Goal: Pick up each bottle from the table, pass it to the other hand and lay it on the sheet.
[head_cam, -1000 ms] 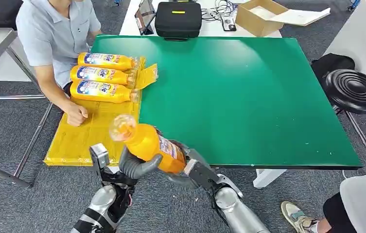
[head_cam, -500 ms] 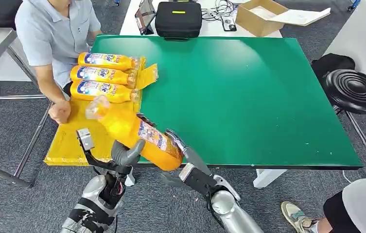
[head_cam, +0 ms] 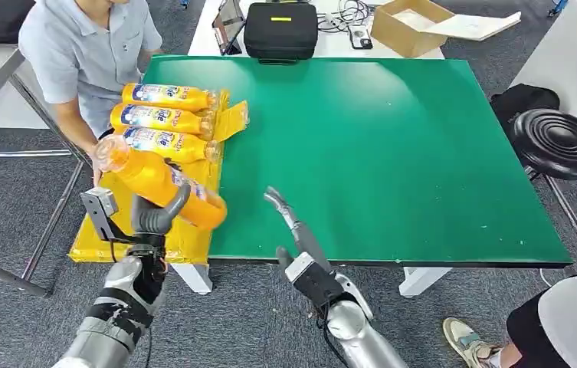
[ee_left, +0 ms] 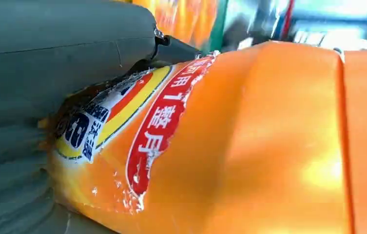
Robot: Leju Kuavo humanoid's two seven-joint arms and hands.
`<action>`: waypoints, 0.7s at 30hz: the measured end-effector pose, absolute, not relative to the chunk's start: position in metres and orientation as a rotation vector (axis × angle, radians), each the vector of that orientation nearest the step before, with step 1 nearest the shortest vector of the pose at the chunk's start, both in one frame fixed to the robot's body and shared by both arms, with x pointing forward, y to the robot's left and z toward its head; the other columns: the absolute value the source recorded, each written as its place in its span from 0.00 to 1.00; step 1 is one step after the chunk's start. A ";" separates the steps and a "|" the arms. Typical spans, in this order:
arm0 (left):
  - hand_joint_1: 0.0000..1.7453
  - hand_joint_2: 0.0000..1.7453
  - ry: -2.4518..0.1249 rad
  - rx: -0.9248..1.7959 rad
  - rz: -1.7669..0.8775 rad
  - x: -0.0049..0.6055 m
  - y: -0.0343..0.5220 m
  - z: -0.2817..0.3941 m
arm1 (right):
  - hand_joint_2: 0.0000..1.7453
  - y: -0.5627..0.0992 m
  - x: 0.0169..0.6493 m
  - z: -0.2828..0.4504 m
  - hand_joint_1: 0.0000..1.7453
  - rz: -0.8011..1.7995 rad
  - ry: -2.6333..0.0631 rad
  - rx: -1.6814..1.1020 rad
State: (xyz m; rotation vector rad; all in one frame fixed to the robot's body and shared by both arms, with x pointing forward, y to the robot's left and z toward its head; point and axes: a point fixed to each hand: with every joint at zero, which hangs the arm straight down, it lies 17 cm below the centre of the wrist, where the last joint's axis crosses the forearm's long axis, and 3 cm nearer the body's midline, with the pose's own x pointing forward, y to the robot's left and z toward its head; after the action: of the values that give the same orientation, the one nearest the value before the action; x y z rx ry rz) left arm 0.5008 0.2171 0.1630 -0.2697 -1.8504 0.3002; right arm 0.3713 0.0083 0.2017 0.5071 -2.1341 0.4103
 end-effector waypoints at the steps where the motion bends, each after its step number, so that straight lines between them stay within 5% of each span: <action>1: 1.00 1.00 -1.869 -0.180 0.258 0.499 0.221 0.164 | 0.00 0.000 0.377 0.199 0.00 0.372 -2.132 0.469; 7: 1.00 1.00 -1.939 0.210 0.121 0.492 0.245 0.177 | 0.00 -0.059 0.407 0.185 0.00 0.121 -2.096 0.254; 17: 1.00 1.00 -1.947 0.290 0.074 0.492 0.251 0.178 | 0.00 -0.079 0.412 0.174 0.00 0.040 -2.062 0.207; 21: 1.00 1.00 -1.954 0.572 -0.107 0.495 0.252 0.188 | 0.00 -0.078 0.410 0.171 0.00 0.037 -2.053 0.214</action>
State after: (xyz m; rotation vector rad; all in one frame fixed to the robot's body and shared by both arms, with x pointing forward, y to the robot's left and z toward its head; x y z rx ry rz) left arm 0.4954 0.2523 0.1875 0.5718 -1.9544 -0.1070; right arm 0.4104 -0.0779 0.1709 0.2142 -2.0533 0.0372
